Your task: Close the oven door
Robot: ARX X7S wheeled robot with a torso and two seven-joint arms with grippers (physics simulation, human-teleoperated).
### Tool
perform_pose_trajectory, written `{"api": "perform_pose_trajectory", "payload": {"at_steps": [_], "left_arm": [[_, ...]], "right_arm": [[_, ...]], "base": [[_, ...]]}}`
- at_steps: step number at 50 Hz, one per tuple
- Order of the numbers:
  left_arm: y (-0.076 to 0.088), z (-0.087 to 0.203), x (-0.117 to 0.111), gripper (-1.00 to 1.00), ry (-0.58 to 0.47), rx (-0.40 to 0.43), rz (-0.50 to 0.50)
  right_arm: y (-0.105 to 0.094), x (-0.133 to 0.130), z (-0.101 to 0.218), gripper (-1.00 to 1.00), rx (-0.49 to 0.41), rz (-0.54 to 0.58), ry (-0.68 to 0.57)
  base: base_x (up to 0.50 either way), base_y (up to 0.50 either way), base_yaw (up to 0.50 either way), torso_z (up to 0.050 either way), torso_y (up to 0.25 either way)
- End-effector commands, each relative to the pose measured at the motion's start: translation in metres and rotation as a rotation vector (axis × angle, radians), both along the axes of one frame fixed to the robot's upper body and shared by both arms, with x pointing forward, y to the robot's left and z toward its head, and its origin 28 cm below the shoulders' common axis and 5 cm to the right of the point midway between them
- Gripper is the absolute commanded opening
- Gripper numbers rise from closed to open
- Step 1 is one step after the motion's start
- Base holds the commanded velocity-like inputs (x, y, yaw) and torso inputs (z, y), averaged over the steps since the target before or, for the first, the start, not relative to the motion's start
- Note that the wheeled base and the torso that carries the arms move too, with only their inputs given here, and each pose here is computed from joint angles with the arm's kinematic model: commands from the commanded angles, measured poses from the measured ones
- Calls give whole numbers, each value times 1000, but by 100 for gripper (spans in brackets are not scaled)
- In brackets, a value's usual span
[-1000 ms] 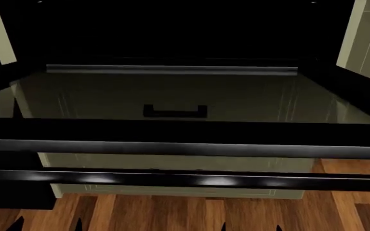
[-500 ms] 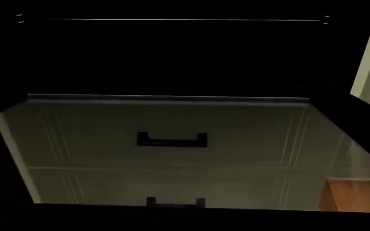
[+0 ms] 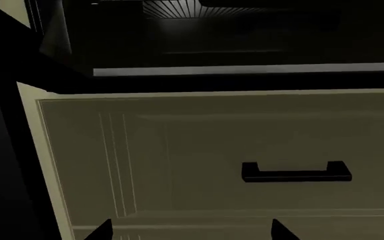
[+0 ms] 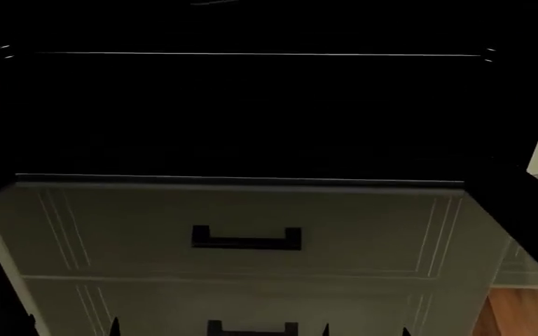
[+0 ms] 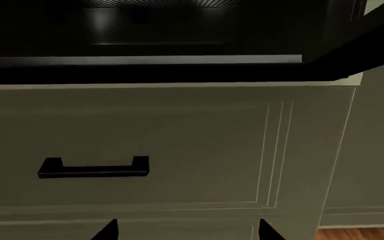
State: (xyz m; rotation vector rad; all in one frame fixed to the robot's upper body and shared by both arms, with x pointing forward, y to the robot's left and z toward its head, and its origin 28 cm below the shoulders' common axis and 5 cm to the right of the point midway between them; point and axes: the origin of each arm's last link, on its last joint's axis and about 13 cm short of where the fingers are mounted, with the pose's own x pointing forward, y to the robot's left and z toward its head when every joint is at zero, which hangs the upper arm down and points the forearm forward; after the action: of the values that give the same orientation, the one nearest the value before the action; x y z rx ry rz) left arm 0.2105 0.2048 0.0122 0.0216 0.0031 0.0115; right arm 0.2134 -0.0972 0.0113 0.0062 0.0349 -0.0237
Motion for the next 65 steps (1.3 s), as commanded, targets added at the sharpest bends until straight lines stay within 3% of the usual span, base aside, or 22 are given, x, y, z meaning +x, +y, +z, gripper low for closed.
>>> {"api": "perform_pose_trajectory", "payload": {"at_steps": [1, 24, 26, 29, 32, 39, 41, 49, 57, 60, 65], "left_arm": [[0, 0, 0, 100, 1, -1, 0], [3, 2, 6, 100, 42, -31, 6], [6, 11, 2, 100, -7, -79, -3], [5, 15, 2, 100, -27, -10, 54], [7, 29, -2, 100, -128, 16, 74], [14, 65, -7, 100, -139, -42, 78], [15, 76, -5, 100, -143, -40, 53], [21, 110, -1, 100, -166, -68, 34], [20, 134, 1, 100, -197, -63, 20], [19, 142, 1, 100, -213, -40, 1], [21, 159, 6, 100, -208, -59, 8]], "right_arm": [[0, 0, 0, 100, 0, 0, 0], [-1, -4, 7, 100, 39, 1, -33], [-2, -5, 9, 100, 46, 4, -46], [-2, -7, 16, 100, 45, 7, -81], [-5, -11, 34, 100, 73, -1, -136], [-7, -23, 68, 100, 50, 13, -202], [-8, -25, 78, 100, 111, 29, -181], [-15, -20, 109, 100, 134, -4, -232], [-23, -16, 143, 100, 102, -15, -312], [-25, -16, 150, 100, 47, -38, -333], [-25, -14, 162, 100, 49, -43, -348]], "base": [[203, 0, 0, 0, 0], [95, 0, 0, 0, 1], [0, 0, 0, 0, 0], [0, 0, 0, 0, 0], [0, 0, 0, 0, 0], [0, 0, 0, 0, 0], [0, 0, 0, 0, 0], [0, 0, 0, 0, 0], [0, 0, 0, 0, 0], [0, 0, 0, 0, 0], [0, 0, 0, 0, 0]]}}
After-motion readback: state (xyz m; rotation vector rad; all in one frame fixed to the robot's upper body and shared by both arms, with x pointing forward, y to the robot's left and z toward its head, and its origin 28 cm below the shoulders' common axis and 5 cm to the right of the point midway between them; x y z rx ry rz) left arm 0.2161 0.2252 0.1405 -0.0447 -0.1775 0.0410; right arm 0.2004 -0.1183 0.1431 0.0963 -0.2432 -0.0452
